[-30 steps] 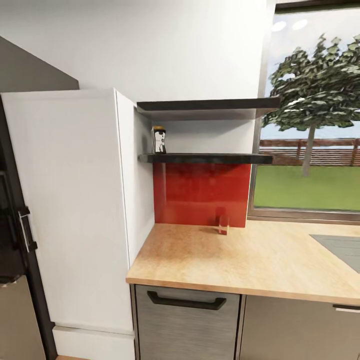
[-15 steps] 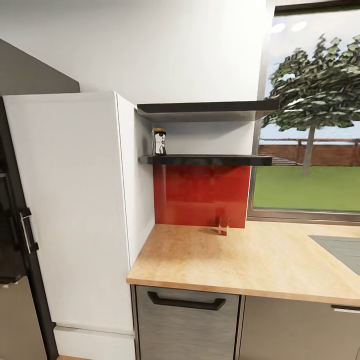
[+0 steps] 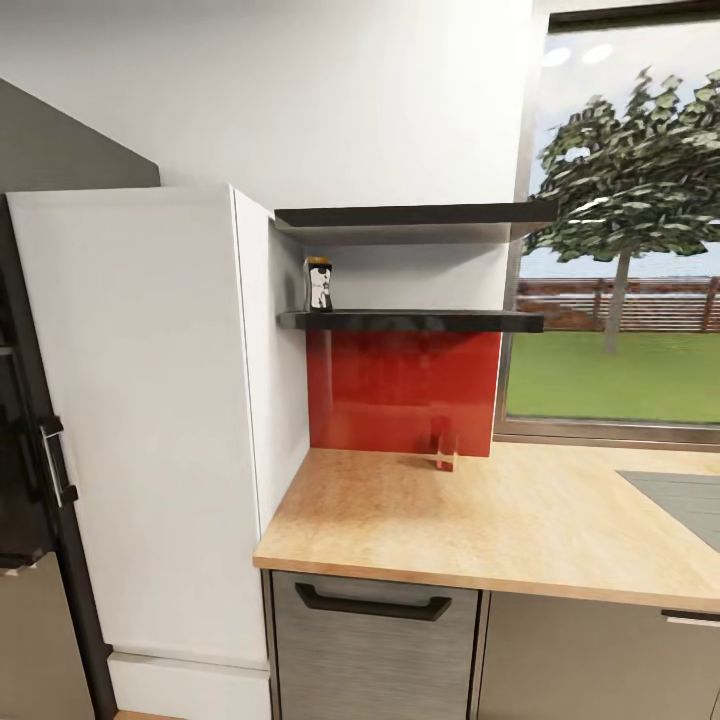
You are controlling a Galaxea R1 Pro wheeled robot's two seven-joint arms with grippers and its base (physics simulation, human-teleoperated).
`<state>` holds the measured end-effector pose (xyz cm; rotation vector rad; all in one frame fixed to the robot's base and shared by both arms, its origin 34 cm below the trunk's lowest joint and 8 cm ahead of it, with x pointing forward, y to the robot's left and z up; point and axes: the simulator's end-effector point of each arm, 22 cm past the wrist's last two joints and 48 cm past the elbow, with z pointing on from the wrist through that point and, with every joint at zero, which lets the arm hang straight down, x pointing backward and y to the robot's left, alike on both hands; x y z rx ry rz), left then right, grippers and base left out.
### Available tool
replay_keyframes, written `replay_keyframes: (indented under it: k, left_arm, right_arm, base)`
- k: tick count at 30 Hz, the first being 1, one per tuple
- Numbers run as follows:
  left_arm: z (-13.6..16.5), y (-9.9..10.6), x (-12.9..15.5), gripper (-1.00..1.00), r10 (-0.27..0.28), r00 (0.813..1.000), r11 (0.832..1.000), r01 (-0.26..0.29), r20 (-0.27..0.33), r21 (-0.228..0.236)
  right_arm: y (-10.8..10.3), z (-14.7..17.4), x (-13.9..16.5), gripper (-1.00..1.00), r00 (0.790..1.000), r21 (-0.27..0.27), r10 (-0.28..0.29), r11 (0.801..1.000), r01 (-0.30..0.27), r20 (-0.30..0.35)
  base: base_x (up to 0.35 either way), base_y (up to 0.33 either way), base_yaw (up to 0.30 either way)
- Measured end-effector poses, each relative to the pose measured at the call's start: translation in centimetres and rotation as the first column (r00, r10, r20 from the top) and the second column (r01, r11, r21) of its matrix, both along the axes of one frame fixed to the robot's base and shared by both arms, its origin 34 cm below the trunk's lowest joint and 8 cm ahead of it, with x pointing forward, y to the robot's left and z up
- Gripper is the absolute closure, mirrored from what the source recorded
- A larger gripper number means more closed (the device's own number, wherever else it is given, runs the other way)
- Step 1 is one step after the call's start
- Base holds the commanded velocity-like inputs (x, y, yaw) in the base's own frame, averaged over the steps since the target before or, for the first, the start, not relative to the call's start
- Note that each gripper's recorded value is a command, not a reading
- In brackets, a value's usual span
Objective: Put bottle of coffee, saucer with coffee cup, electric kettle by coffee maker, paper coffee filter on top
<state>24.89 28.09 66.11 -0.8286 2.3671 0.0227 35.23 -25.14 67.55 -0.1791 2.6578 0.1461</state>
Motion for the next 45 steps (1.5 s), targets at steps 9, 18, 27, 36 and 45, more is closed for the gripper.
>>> replay_keyframes:
  k: [9,18,27,36,45]
  left_arm:
    - [0.0,0.0,0.0,-1.00,0.000,1.000,1.000,0.000,0.000,0.001]
    - [0.1,0.1,0.1,-1.00,0.000,1.000,1.000,0.000,0.006,0.005]
    - [0.3,0.3,0.3,-1.00,0.002,1.000,1.000,-0.002,0.019,0.016]
    - [0.3,0.3,0.3,-1.00,0.002,1.000,1.000,-0.002,0.020,0.016]
    - [0.3,1.1,0.1,-1.00,0.027,1.000,0.999,-0.027,0.017,0.018]
  right_arm:
    - [0.0,0.0,0.0,-1.00,1.000,0.000,0.000,1.000,0.000,0.000]
    - [0.0,0.0,0.0,-1.00,1.000,0.000,0.000,1.000,0.000,-0.001]
    - [0.0,0.0,0.0,-1.00,1.000,0.000,0.000,1.000,0.000,0.000]
    - [-0.1,0.0,0.0,-1.00,1.000,-0.001,-0.001,1.000,0.001,-0.001]
    - [-0.1,-0.1,-0.1,-1.00,1.000,-0.003,0.006,1.000,-0.006,-0.007]
  base:
    - [0.000,0.000,0.000]
    - [0.000,0.000,0.000]
    - [-0.090,0.163,0.000]
    - [-0.016,0.037,0.000]
    - [0.000,0.001,0.000]
